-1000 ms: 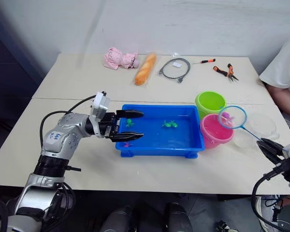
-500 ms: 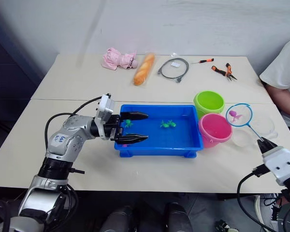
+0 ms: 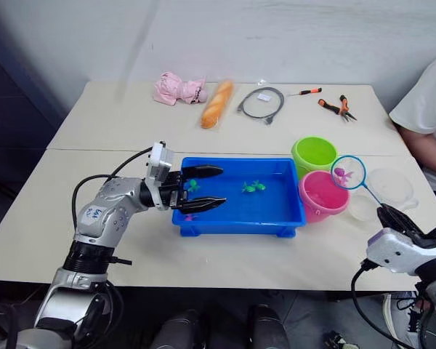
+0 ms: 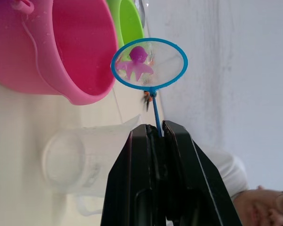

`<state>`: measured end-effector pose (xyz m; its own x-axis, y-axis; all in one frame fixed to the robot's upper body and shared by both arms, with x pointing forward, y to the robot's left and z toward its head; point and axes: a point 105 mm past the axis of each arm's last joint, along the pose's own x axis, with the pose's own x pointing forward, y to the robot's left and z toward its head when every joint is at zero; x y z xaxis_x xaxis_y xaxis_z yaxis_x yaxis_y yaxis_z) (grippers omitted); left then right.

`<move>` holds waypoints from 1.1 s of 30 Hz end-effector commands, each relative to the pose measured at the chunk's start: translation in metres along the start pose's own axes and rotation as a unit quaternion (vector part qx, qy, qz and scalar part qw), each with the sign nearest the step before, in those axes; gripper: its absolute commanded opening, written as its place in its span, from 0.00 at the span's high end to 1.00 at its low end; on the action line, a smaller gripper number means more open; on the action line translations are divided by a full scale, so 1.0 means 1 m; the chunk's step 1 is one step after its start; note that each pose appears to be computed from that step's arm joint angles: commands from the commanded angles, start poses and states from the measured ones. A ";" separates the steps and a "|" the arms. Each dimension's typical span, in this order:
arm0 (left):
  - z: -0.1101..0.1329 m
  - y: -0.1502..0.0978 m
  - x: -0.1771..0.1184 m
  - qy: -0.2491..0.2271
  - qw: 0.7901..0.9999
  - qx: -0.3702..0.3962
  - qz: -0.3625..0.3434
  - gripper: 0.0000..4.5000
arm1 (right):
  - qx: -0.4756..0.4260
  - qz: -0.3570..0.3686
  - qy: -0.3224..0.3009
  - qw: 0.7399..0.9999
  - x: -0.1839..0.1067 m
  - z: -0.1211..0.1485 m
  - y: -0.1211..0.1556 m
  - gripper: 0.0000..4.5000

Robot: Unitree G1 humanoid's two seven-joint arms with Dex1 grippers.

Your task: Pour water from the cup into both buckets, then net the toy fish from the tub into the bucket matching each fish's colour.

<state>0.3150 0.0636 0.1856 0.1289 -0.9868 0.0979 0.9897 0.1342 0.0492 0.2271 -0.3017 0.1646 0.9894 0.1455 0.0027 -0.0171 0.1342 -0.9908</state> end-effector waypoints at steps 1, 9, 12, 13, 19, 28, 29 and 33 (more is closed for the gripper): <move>0.012 -0.001 -0.001 -0.017 1.000 0.026 0.004 0.01 | -0.067 -0.011 -0.001 0.998 -0.003 -0.003 -0.003 1.00; 0.014 0.001 0.003 -0.025 0.999 0.024 0.004 0.01 | -0.151 -0.062 -0.016 0.986 -0.010 -0.004 -0.002 1.00; 0.015 0.003 0.003 -0.025 0.999 0.026 0.005 0.01 | -0.150 -0.063 -0.029 0.986 -0.011 0.001 0.004 1.00; 0.015 0.003 0.003 -0.025 0.999 0.026 0.005 0.01 | -0.143 -0.052 -0.034 0.988 -0.012 0.004 0.010 1.00; 0.020 0.008 0.005 -0.033 0.999 0.031 0.010 0.01 | -0.139 -0.052 -0.008 0.989 -0.015 -0.004 0.012 1.00; 0.019 0.007 -0.001 -0.025 0.999 0.042 0.007 0.01 | -0.038 -0.089 -0.042 0.994 0.000 0.015 -0.010 1.00; 0.019 0.006 -0.006 -0.022 0.999 0.044 0.007 0.01 | 0.004 -0.086 -0.058 0.995 0.004 0.021 -0.014 1.00; 0.014 0.003 -0.030 0.007 0.999 0.050 0.008 0.01 | 0.161 -0.032 -0.133 0.977 0.020 0.052 -0.023 1.00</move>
<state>0.3189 0.0861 0.1858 0.1576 -0.9851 0.0686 0.9824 0.1634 0.0909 0.2401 -0.2665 0.1832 0.9442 0.2983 0.1395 0.0294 0.3457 -0.9379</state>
